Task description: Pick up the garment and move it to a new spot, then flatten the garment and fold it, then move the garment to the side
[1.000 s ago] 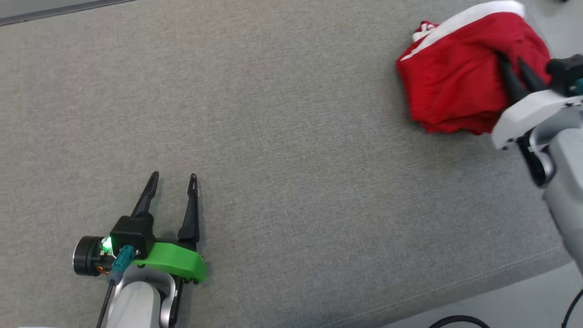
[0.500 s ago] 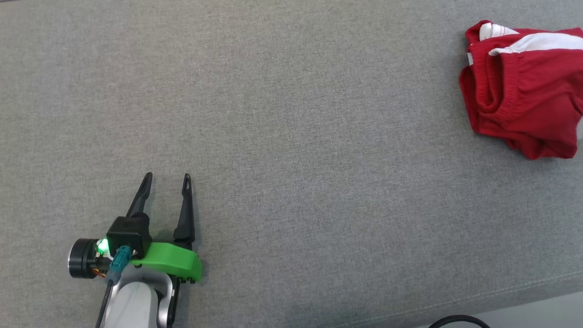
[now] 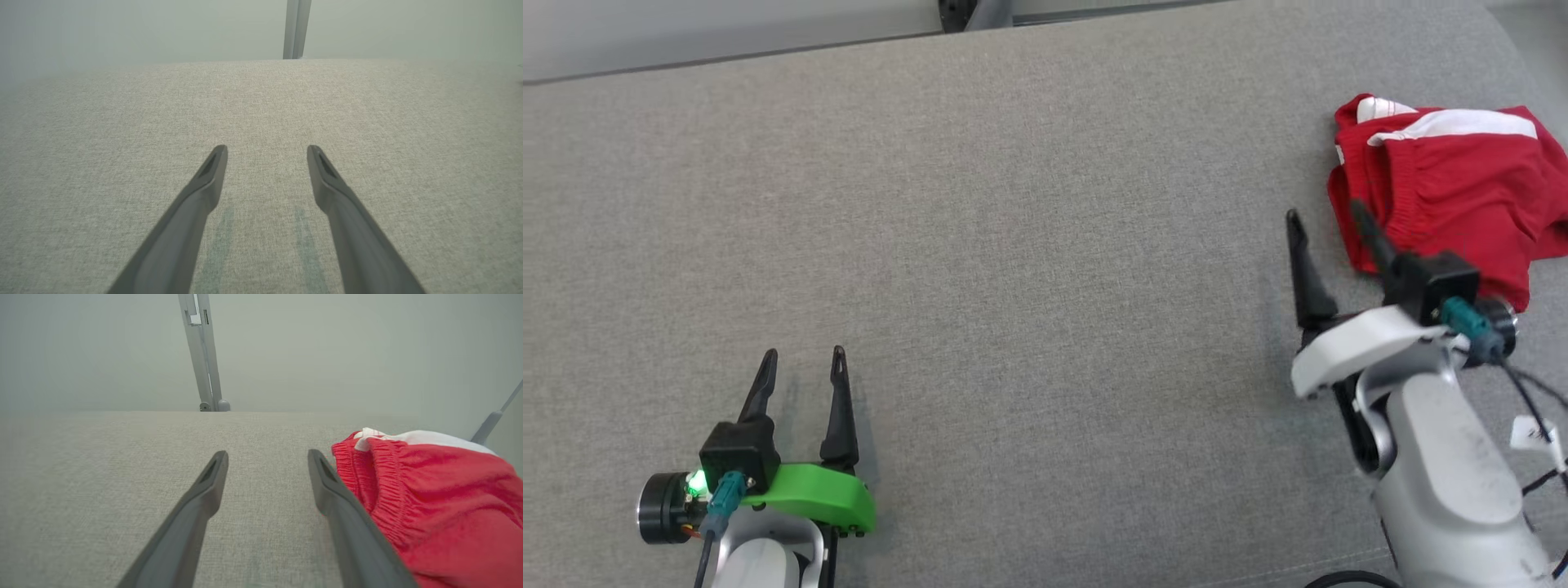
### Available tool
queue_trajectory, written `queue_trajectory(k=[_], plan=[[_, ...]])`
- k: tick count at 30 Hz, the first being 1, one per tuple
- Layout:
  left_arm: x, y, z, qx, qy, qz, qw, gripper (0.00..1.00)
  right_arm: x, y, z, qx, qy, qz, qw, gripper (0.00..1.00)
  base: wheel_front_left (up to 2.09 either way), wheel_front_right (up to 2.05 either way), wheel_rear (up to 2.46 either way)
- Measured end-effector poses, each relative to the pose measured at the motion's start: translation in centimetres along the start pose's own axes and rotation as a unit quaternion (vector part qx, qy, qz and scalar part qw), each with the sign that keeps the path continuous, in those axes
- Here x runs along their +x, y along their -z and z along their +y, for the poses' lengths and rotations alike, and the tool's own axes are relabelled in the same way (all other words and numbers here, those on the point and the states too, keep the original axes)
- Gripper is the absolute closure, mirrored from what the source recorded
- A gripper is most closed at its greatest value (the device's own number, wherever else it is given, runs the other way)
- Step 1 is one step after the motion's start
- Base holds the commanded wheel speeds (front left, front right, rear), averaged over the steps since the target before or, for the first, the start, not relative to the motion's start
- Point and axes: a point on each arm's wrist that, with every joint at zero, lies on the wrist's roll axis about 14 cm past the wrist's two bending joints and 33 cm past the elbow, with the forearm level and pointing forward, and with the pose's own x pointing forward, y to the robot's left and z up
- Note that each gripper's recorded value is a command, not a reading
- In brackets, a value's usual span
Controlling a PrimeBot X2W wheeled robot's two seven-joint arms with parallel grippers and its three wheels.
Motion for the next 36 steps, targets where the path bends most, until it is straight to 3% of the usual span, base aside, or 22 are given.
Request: queue_trajectory(k=[6, 14, 36], plan=[[-2.1, -0.6, 1.4, -0.006, -0.026, -0.007, 1.0, 0.0, -2.8, 2.5, 3.3, 0.036, -0.021, 0.031, 0.999, 0.0, 0.0, 0.0, 0.0], [-5.0, -1.0, 3.1, -0.009, -0.059, -0.013, 0.998, 0.0, -5.0, 3.6, 5.3, 0.036, -0.039, 0.048, 0.997, 0.0, 0.0, 0.0, 0.0], [-8.3, -3.5, 4.8, -0.017, -0.084, -0.057, 0.995, 0.0, -7.2, -1.6, 6.2, 0.035, -0.051, -0.03, 0.998, 0.0, 0.0, 0.0, 0.0]])
